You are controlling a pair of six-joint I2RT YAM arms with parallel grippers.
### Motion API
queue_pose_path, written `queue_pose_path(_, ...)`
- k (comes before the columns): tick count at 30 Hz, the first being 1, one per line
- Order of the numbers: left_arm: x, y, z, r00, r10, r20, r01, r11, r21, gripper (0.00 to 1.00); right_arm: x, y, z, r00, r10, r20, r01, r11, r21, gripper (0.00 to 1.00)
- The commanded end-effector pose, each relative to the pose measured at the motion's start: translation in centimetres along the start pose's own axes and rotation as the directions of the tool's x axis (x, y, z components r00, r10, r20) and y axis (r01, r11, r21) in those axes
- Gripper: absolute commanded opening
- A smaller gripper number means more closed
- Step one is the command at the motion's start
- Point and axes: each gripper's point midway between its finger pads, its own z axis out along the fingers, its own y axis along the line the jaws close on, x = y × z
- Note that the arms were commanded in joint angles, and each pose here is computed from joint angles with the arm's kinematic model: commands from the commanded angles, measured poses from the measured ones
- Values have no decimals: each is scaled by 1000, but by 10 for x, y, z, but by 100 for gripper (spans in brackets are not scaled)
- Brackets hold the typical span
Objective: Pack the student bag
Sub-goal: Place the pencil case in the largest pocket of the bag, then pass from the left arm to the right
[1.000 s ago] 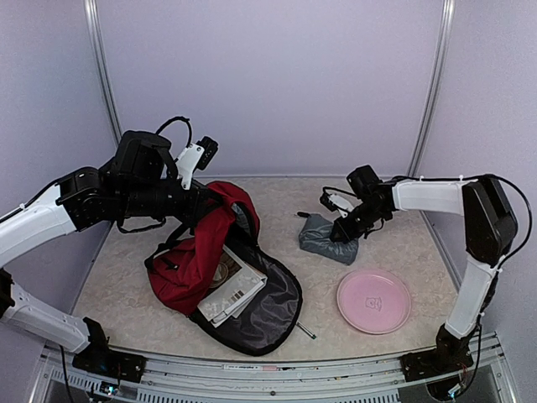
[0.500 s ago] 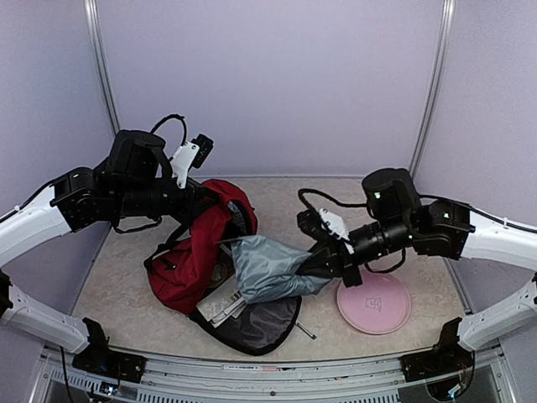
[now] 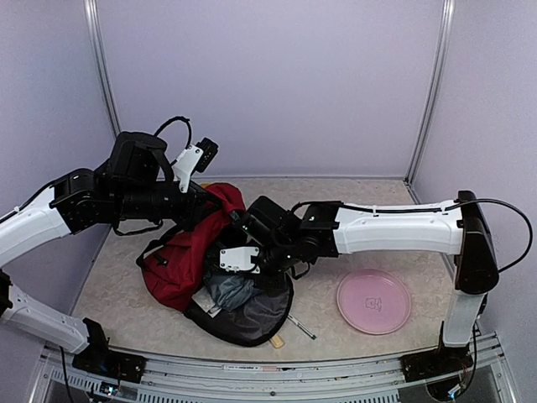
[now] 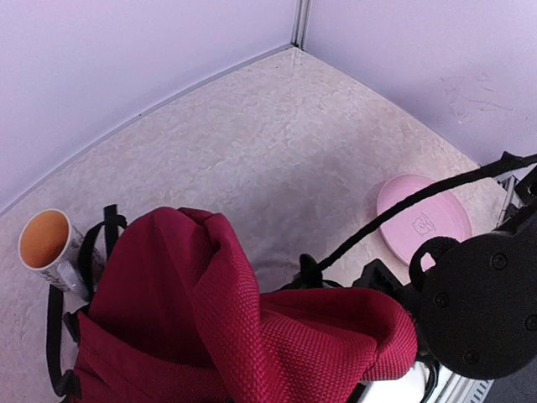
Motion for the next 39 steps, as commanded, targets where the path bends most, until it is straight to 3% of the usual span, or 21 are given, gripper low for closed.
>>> queue_pose_path(1, -35, -31, -18, 991, 18, 135, -38, 989, 145, 0, -60, -51, -35, 985, -131, 112, 93, 952, 293, 0)
queue_pose_path(11, -37, -39, -10, 991, 27, 135, -51, 982, 181, 0, -115, -22, -46, 887, -376, 269, 275, 897, 346, 0)
queue_pose_path(15, -39, -43, -11, 989, 12, 148, -43, 977, 207, 0, -125, -12, -40, 820, -460, 340, 332, 867, 373, 0)
queue_pose_path(20, -42, -46, -18, 986, -3, 164, -35, 973, 229, 0, -99, -20, 0, 816, -470, 337, 338, 861, 380, 2)
queue_pose_path(23, -42, -40, -21, 984, -22, 174, -17, 975, 220, 0, -84, -28, 12, 834, -441, 330, 302, 867, 396, 16)
queue_pose_path(26, -39, -29, -21, 984, -40, 174, 7, 982, 187, 0, -90, -26, -2, 828, -416, 377, 269, 883, 384, 49)
queue_pose_path(27, -38, -24, -20, 984, -47, 172, 18, 986, 168, 0, -92, -24, -10, 824, -406, 396, 256, 890, 378, 55)
queue_pose_path(32, -26, 6, -15, 985, -85, 148, 81, 996, 31, 0, -86, -10, -52, 807, -355, 471, 189, 912, 364, 72)
queue_pose_path(35, -15, 22, -11, 987, -101, 125, 108, 993, -50, 0, -76, -1, -75, 814, -268, 515, 126, 947, 294, 87)
queue_pose_path(36, -13, 25, -10, 987, -104, 121, 113, 992, -64, 0, -71, 4, -82, 818, -240, 523, 110, 957, 268, 99)
queue_pose_path(39, -8, 27, -7, 988, -108, 107, 116, 991, -71, 0, -54, 18, -104, 811, -142, 567, 56, 984, 167, 100)
